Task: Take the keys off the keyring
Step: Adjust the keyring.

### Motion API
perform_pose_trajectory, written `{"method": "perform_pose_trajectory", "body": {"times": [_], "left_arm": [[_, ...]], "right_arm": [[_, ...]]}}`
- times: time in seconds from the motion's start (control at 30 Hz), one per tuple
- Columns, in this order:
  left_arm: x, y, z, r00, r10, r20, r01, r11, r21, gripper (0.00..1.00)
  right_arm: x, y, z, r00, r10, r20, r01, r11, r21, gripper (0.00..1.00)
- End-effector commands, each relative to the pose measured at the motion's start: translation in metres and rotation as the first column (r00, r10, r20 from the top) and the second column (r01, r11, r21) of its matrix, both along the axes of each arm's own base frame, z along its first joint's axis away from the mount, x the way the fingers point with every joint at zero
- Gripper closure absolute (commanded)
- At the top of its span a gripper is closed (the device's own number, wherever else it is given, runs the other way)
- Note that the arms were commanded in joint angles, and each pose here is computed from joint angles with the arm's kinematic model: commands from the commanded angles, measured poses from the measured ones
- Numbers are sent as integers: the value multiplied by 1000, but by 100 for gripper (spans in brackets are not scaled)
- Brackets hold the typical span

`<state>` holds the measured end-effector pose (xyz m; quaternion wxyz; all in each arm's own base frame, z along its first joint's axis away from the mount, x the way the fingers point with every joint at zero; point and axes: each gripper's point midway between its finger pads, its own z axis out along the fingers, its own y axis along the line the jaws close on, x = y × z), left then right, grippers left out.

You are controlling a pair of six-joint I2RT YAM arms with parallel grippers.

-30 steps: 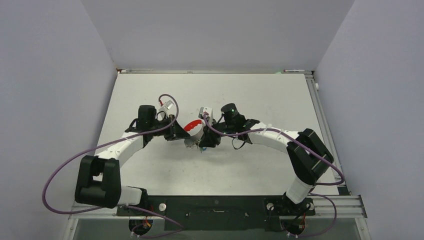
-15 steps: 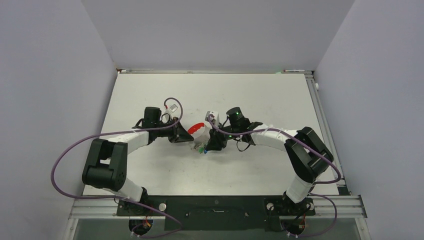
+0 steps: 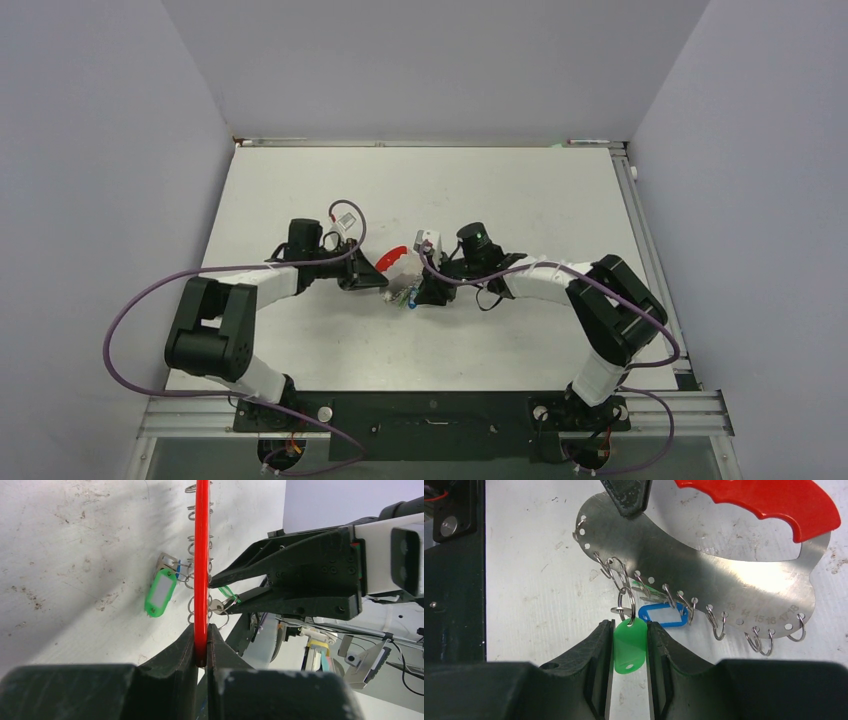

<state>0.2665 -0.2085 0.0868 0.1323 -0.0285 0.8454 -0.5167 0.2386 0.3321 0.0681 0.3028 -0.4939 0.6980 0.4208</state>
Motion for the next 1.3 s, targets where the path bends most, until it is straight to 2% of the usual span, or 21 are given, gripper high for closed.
{"method": "perform_pose_trajectory", "body": {"times": [0.0, 0.17, 0.3, 0.37, 0.53, 0.6, 0.67, 0.83, 1.03, 1.27], "left_arm": [[10, -4, 43, 986, -11, 164, 19, 999, -48, 100], [13, -2, 80, 974, -14, 225, 18, 1000, -16, 100], [11, -2, 110, 967, 2, 256, 6, 999, -33, 100], [11, -2, 129, 956, 21, 293, -7, 999, -51, 100], [14, -1, 172, 933, 71, 353, -42, 995, -89, 100], [14, -1, 182, 930, 88, 358, -53, 993, -108, 100], [14, 0, 189, 927, 113, 356, -73, 990, -125, 100], [16, 4, 194, 926, 164, 339, -114, 980, -162, 100], [22, 12, 206, 914, 228, 335, -159, 962, -222, 100], [20, 10, 211, 914, 215, 344, -137, 962, -237, 100]], "right_arm": [[27, 1, 28, 983, -47, 175, 32, 995, 90, 95], [35, 17, 57, 963, -54, 264, 8, 985, 173, 93], [46, 27, 95, 947, -97, 306, 11, 963, 270, 81], [47, 30, 108, 943, -105, 316, 3, 952, 305, 79], [47, 34, 133, 929, -112, 352, -25, 931, 363, 69], [47, 34, 142, 925, -121, 361, -29, 923, 383, 62], [46, 33, 151, 921, -137, 366, -26, 913, 407, 56], [43, 32, 167, 919, -169, 356, -16, 886, 463, 49], [33, 34, 167, 925, -140, 353, -47, 881, 470, 47], [26, 39, 173, 928, -105, 358, -95, 862, 498, 41]]}}
